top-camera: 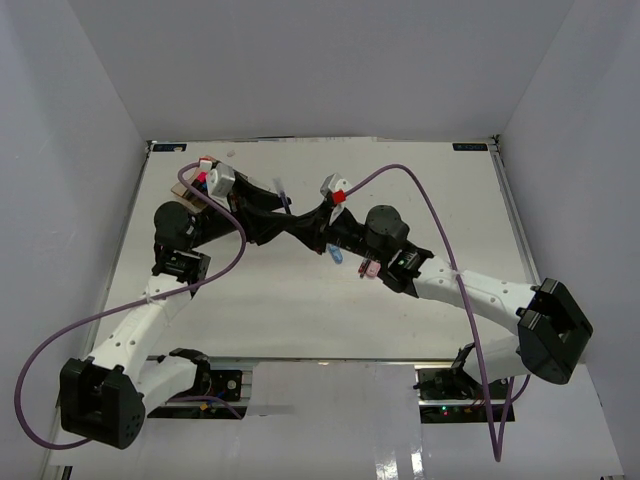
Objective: Sort the stationery into containers
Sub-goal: Place the pen in the storage box.
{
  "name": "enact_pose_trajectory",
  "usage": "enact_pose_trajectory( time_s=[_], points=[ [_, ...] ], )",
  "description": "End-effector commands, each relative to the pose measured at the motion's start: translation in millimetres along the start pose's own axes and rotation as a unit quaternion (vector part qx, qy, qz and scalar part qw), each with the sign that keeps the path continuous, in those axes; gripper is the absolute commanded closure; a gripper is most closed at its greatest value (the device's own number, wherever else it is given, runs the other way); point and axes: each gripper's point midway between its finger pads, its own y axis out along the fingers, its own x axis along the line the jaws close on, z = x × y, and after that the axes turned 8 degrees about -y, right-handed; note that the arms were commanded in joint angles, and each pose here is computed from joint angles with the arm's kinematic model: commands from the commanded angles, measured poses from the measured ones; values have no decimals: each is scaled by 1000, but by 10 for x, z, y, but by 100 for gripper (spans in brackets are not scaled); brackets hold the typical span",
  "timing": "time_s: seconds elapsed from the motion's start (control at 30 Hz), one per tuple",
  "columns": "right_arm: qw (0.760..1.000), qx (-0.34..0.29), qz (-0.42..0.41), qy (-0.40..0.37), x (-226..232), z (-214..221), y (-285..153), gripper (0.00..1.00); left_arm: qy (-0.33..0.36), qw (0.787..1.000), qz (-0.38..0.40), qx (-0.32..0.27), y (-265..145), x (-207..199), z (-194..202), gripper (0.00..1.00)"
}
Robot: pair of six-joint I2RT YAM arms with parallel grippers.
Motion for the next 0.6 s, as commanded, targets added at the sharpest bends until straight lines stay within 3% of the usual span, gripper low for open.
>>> enact_pose_trajectory(
  time_s=[0.0, 0.57],
  points=[
    [1000, -4, 6, 4, -34, -20, -42, 92, 31, 999, -4, -20, -50, -85, -110, 36],
    [998, 31, -43, 28, 178, 293, -127, 92, 21, 996, -64, -54, -99, 107, -196, 39]
  ],
)
